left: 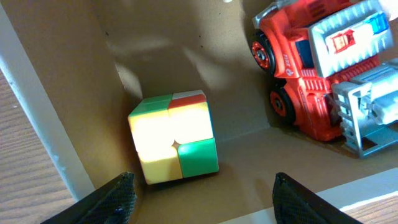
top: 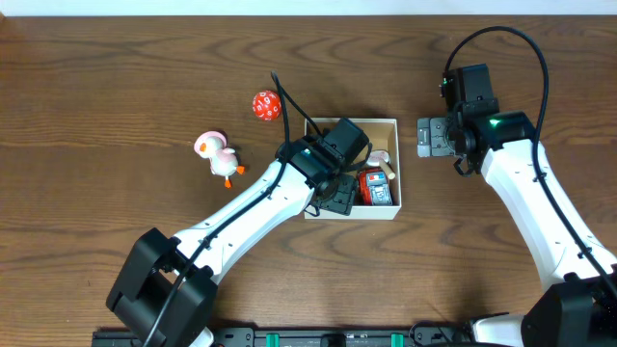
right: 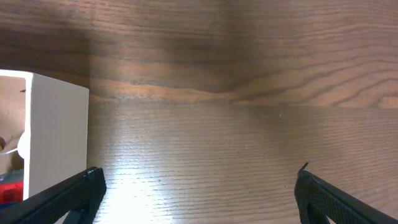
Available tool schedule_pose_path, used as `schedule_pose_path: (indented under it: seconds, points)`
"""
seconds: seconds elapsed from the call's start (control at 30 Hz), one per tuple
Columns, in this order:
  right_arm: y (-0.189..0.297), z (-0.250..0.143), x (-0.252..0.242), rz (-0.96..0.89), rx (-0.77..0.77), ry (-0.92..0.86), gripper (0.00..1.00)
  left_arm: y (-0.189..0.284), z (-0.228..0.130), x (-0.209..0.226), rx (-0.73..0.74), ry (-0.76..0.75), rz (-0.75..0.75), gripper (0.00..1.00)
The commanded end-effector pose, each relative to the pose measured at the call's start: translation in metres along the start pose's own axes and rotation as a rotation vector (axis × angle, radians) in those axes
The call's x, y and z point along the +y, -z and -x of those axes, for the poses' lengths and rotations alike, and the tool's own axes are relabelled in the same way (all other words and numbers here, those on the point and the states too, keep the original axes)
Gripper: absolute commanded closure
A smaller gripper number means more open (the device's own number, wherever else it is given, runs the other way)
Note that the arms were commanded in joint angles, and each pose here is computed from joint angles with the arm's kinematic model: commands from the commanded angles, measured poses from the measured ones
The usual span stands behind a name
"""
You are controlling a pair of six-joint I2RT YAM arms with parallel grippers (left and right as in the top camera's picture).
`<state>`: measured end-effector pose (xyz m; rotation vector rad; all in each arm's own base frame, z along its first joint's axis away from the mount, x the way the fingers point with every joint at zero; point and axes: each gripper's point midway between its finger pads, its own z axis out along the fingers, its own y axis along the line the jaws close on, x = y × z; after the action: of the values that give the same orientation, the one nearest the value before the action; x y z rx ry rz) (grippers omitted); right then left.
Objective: Pack container
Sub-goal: 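Move the left gripper back left over the white duck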
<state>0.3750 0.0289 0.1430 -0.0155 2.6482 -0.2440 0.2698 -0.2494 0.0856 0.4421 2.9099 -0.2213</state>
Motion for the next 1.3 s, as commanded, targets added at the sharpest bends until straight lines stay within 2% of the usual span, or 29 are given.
schedule_pose_path:
  seconds: [0.0,0.23,0.3,0.4,0.6,0.77,0.9,1.03,1.27]
  points:
    - [0.003,0.003,-0.002,-0.002,-0.012,-0.017,0.01,0.001,0.003,-0.001,-0.009,0.007,0.0,0.28]
    - [0.003,0.003,-0.002,-0.002,-0.012,-0.017,0.01,0.038,0.034,-0.005,-0.125,0.03,-0.045,0.28]
    - [0.003,0.003,-0.002,-0.002,-0.012,-0.017,0.01,0.05,0.041,0.001,-0.161,0.049,-0.054,0.21]
    - [0.003,0.003,-0.002,-0.002,-0.012,-0.017,0.01,0.069,0.049,0.016,-0.213,0.089,-0.061,0.01]
    - [0.003,0.003,-0.002,-0.002,-0.012,-0.017,0.01,0.106,0.061,0.065,-0.313,0.132,-0.008,0.02]
    - [0.003,0.003,-0.002,-0.002,-0.012,-0.017,0.01,0.119,0.062,0.119,-0.35,0.257,0.111,0.02]
    - [0.003,0.003,-0.002,-0.002,-0.012,-0.017,0.01,0.114,0.06,0.154,-0.339,0.466,0.137,0.02]
    - [0.003,0.003,-0.002,-0.002,-0.012,-0.017,0.01,0.104,0.051,0.2,-0.337,0.709,0.233,0.02]
    - [0.003,0.003,-0.002,-0.002,-0.012,-0.017,0.01,0.075,0.054,0.233,-0.29,0.789,0.282,0.02]
